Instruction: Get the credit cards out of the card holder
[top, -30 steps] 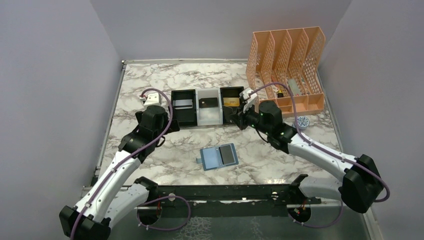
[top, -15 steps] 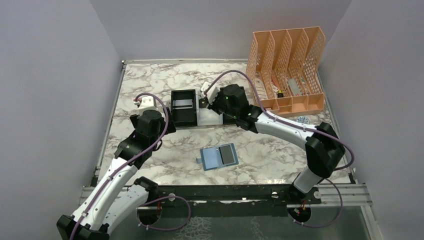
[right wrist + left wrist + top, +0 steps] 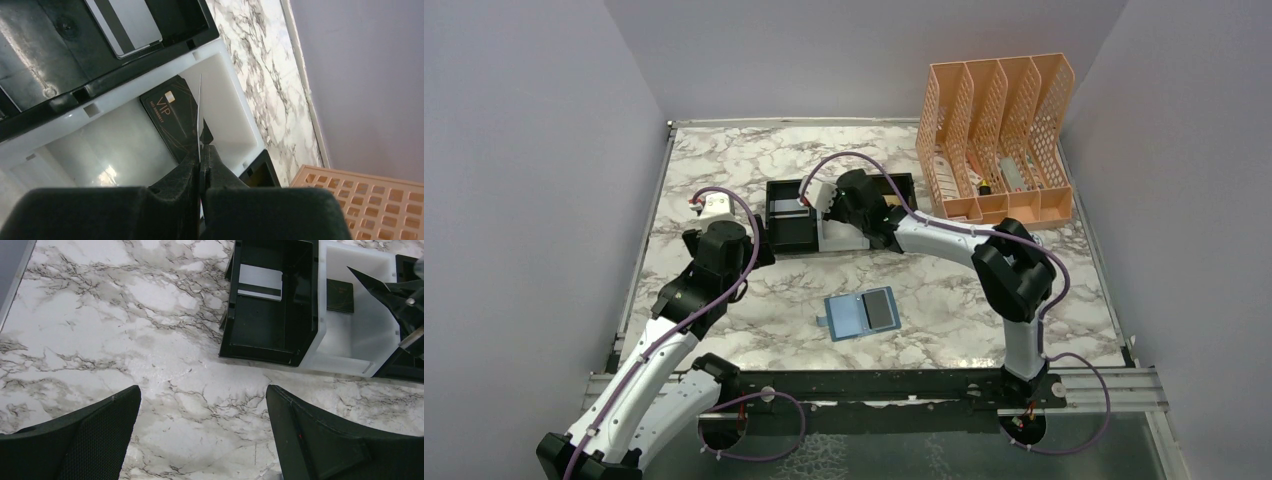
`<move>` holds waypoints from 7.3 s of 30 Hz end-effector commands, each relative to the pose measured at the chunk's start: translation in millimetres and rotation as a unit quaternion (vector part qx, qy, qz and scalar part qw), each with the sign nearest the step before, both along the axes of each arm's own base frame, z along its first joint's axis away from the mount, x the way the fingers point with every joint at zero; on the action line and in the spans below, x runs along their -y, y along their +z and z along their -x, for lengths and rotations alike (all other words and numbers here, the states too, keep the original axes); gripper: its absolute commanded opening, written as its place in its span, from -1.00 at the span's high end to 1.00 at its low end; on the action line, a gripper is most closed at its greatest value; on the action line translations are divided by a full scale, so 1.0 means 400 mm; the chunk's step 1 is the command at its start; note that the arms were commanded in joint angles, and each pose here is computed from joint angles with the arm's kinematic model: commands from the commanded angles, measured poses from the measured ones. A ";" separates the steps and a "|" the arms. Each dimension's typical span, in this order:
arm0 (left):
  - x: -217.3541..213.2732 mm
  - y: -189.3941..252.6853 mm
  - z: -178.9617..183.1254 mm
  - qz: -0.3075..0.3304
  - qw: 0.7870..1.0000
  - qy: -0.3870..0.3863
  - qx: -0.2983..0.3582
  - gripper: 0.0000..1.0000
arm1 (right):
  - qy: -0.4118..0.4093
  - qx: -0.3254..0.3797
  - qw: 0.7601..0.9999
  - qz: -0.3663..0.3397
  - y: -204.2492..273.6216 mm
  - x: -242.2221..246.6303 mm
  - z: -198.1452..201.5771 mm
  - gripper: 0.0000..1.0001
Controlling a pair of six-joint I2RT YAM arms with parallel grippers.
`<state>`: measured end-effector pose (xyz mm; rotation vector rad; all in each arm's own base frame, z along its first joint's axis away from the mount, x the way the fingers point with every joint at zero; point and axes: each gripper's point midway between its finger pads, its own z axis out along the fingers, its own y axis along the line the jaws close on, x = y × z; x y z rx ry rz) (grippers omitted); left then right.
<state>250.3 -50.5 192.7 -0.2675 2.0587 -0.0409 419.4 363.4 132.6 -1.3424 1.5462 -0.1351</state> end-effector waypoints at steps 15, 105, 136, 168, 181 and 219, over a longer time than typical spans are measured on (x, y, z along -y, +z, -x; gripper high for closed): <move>-0.012 0.002 0.001 -0.001 1.000 0.010 0.005 -0.98 | -0.010 0.002 0.999 0.051 -0.095 -0.003 -0.104 0.98; 0.127 -0.024 -0.009 0.041 0.990 -0.135 -0.019 -0.99 | -0.240 -0.262 0.834 -0.423 0.065 0.203 0.273 -0.99; 0.511 -0.196 0.126 0.251 0.908 -0.306 -0.138 -0.82 | -0.285 -0.516 0.702 -0.399 -0.165 0.223 0.560 -0.01; 0.559 -0.272 0.146 0.248 0.902 -0.295 -0.196 -0.32 | -0.316 -0.529 0.702 -0.358 -0.229 0.232 0.566 0.21; 0.613 -0.327 0.144 0.288 0.898 -0.264 -0.204 0.03 | -0.326 -0.535 0.695 -0.352 -0.250 0.242 0.579 0.31; 0.610 -0.438 0.183 0.273 0.894 -0.256 -0.245 0.65 | -0.316 -0.539 0.697 -0.353 -0.223 0.228 0.573 0.37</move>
